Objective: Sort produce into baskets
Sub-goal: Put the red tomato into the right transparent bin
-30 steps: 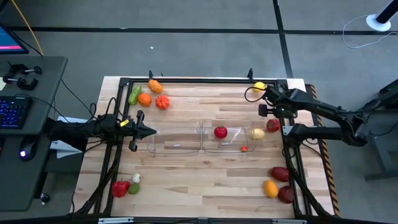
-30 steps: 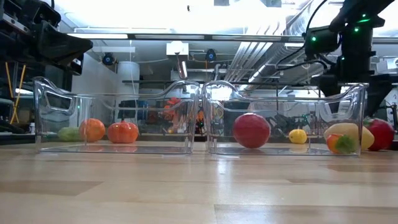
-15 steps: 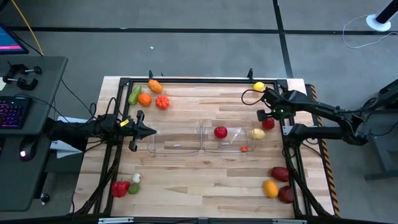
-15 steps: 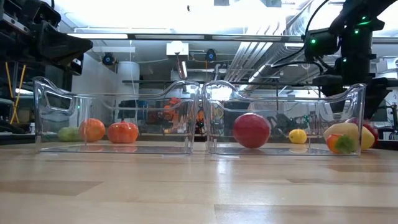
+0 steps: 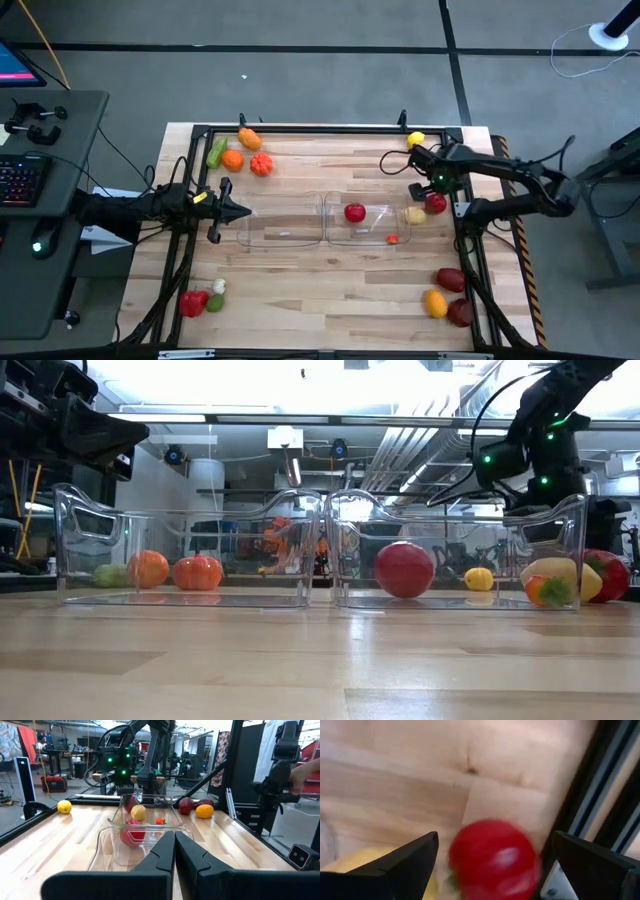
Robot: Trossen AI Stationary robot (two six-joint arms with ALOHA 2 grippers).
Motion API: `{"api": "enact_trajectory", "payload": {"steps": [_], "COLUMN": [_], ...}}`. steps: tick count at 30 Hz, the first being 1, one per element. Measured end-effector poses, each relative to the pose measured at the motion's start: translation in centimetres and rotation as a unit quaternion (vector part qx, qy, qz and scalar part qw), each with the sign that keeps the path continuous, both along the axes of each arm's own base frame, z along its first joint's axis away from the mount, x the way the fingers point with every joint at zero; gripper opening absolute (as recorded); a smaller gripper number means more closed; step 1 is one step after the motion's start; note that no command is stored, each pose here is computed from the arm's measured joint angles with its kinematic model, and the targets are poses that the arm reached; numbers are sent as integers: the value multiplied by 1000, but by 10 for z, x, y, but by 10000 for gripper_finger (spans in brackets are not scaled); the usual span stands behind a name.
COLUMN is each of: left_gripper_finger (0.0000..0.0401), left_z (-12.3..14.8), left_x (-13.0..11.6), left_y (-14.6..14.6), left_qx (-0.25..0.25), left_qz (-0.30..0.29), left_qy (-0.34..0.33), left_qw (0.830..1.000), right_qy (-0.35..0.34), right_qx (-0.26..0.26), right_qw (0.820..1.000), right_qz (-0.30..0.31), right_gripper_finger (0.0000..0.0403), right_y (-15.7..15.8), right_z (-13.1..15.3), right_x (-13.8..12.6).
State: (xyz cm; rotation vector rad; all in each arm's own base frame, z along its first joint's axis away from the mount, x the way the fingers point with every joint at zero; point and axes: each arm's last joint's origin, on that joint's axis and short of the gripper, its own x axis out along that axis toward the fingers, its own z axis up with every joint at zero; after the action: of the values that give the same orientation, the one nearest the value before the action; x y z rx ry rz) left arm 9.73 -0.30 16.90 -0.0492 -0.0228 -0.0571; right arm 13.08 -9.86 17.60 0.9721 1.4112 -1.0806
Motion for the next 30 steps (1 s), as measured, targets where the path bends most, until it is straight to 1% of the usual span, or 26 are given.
{"api": "enact_trajectory", "payload": {"steps": [3, 8, 15, 20, 30], "left_gripper_finger": [0, 0, 0, 0, 0], "left_z": [0, 0, 0, 0, 0], "left_x": [0, 0, 0, 0, 0], "left_y": [0, 0, 0, 0, 0], "left_qx": [0, 0, 0, 0, 0], "left_qz": [0, 0, 0, 0, 0], "left_qy": [0, 0, 0, 0, 0], "left_qw": [1000, 1000, 1000, 1000, 1000], "right_qy": [-12, -8, -7, 5, 6], "right_qx": [26, 37, 36, 15, 14], "right_qw": [1000, 999, 999, 998, 998], "right_qz": [-12, -22, -38, -54, -53], "right_gripper_finger": [383, 383, 383, 383, 383], "right_y": [1, 2, 2, 1, 1], "right_z": [-2, -1, -1, -1, -1], "right_x": [2, 1, 1, 0, 0]}}
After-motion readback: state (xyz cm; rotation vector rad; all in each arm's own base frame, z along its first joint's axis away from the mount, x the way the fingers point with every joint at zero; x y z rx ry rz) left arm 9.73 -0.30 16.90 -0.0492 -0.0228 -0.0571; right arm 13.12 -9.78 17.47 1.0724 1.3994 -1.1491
